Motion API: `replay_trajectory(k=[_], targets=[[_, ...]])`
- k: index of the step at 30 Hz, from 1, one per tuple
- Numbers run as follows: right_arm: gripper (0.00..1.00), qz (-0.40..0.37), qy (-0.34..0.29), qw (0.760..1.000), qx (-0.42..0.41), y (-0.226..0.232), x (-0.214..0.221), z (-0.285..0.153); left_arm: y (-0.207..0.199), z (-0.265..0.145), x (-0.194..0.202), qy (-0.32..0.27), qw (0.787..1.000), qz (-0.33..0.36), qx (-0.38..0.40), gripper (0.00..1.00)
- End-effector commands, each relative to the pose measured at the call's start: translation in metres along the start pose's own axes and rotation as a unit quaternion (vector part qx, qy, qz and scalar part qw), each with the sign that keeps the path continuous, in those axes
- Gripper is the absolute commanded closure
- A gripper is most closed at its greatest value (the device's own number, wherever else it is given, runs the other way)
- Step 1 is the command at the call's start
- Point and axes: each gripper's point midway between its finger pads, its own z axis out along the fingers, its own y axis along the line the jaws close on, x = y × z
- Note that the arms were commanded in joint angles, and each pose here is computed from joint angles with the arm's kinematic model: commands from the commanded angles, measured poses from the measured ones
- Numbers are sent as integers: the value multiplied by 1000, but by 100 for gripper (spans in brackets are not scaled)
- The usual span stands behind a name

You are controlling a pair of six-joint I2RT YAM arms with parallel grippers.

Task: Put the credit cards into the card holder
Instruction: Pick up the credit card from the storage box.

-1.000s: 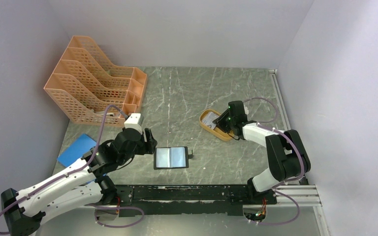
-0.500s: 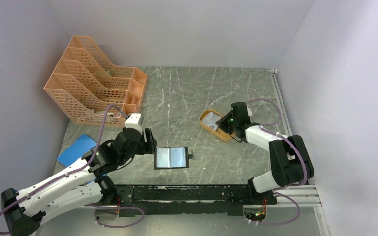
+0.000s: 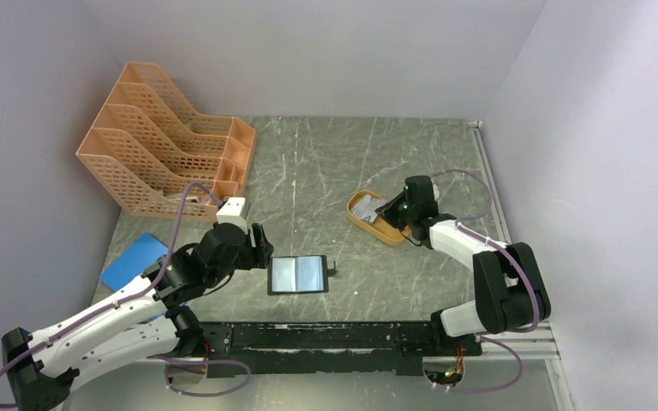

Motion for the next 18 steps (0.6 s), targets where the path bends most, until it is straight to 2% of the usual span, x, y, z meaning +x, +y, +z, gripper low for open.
replay_trajectory(k=[1,18], targets=[[100,-2,0,1000,9,-3,-3,-4,4,-1,-4,-10,1000,-3,-7,31],[100,28,-4,1000,-7,42,-27,-30,5,-4,-7,-16,1000,-6,-8,31]])
